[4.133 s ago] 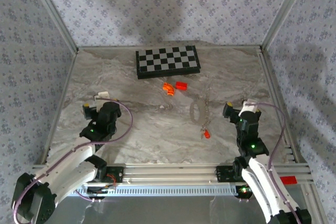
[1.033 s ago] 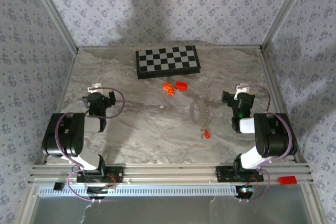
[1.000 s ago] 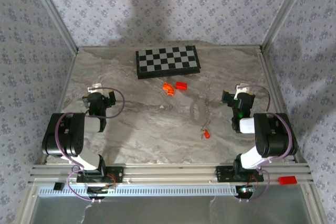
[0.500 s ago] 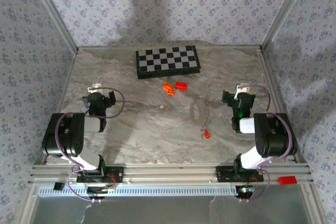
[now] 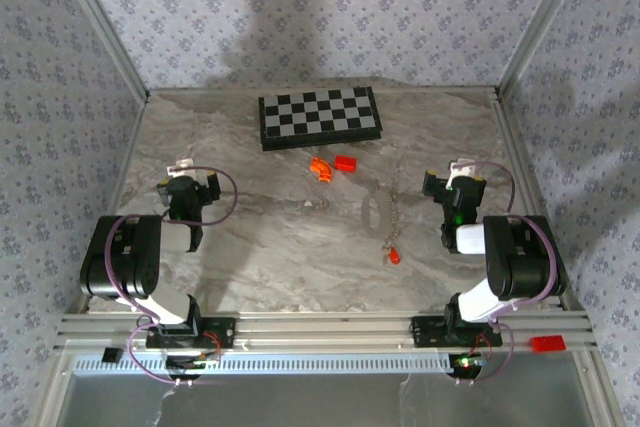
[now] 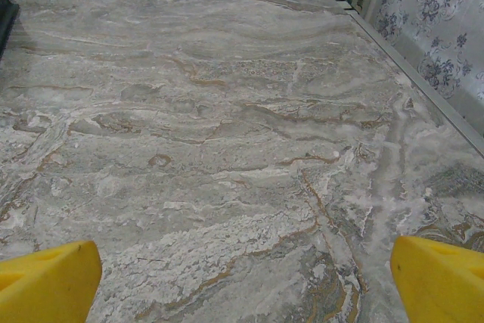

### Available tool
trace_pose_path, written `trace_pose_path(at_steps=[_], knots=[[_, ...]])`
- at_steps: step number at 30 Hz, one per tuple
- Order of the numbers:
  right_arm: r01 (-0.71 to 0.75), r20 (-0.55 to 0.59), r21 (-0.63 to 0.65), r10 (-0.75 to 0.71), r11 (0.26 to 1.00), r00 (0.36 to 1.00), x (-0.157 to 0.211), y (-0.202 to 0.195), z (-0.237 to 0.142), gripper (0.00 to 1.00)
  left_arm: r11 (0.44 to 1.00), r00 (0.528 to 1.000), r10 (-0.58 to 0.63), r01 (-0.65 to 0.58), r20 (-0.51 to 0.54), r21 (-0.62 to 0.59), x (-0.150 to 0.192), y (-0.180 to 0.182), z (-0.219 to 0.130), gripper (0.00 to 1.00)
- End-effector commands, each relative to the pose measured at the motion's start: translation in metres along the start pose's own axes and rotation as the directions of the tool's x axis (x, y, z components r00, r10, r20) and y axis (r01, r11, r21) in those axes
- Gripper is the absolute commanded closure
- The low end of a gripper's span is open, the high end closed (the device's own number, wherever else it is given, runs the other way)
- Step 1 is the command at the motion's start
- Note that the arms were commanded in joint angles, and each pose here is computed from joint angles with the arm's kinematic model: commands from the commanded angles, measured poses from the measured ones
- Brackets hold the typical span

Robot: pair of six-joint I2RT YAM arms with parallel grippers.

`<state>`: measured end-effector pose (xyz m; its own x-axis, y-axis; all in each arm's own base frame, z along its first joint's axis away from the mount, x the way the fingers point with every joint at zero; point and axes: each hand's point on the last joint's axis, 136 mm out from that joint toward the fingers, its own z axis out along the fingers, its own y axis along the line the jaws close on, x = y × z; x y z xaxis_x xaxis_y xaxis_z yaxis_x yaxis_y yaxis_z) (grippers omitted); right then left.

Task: Put the keys on the keyring

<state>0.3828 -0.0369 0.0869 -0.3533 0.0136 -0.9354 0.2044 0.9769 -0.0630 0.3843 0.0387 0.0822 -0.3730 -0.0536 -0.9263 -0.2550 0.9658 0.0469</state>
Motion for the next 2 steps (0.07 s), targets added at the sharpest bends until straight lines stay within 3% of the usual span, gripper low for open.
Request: trace_pose_path(at_steps=[1, 2], knots=[[0.012, 0.005, 0.014, -0.012, 1.000, 1.000, -0.0036, -0.0003, 0.0032, 0.00, 1.000, 1.000, -0.017, 0.017, 0.025, 0.009, -0.0113, -0.0013, 0.0018, 0.00], [0.012, 0.006, 0.014, -0.012, 1.000, 1.000, -0.0040, 0.0000, 0.0030, 0.00, 1.000, 1.000, -0.016, 0.015, 0.024, 0.008, -0.0108, -0.0013, 0.0019, 0.00]])
